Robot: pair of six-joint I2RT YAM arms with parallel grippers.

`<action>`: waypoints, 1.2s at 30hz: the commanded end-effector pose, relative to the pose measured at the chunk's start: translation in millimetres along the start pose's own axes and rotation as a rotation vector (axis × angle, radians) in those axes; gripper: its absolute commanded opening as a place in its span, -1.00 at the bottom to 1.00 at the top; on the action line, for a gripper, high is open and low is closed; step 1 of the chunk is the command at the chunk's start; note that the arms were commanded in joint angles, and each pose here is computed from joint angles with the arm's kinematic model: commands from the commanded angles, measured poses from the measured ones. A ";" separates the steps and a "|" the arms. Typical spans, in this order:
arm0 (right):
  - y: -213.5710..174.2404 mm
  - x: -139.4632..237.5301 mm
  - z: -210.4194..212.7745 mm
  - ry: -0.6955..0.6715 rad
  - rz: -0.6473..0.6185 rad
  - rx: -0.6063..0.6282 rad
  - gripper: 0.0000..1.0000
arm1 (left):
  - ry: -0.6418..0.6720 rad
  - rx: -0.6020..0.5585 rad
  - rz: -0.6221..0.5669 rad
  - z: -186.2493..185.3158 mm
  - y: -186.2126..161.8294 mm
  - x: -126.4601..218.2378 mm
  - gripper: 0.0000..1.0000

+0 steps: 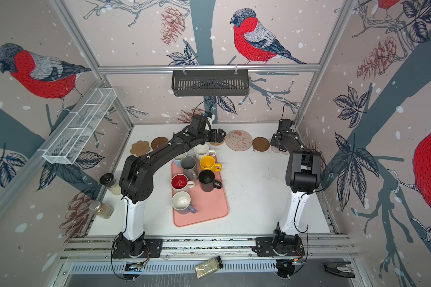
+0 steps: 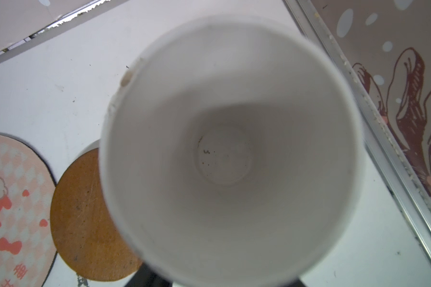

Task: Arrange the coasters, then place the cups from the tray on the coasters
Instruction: 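Lower the blue floral mug onto the pink flower coaster and open the right gripper, then move the right gripper over the black mug while the left gripper draws back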

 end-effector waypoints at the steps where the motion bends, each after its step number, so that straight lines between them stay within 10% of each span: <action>1: 7.8 10.4 2.7 0.022 -0.048 -0.009 0.24 | 0.003 -0.001 -0.025 -2.4 6.6 6.1 0.94; 10: 15.5 43.6 4.6 0.064 -0.092 -0.008 0.73 | 0.008 0.001 -0.033 -5.7 14.9 27.4 0.94; 23: -28.5 148.2 9.5 0.175 -0.192 0.012 0.74 | 0.045 0.016 -0.060 -12.7 -23.2 113.2 0.94; 36: -176.8 211.7 61.3 0.530 -0.047 0.321 -0.06 | 0.161 0.145 0.089 -11.2 -126.1 196.7 0.94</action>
Point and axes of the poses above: each gripper's point midway between its finger pads, its own x axis back along the fingers, its own z axis along the line the jaws close on, y = z × x, the point moved 9 cm from there along x, back along the fingers, and after that the axes turned 15 degrees about -x, right-handed, at the moved point
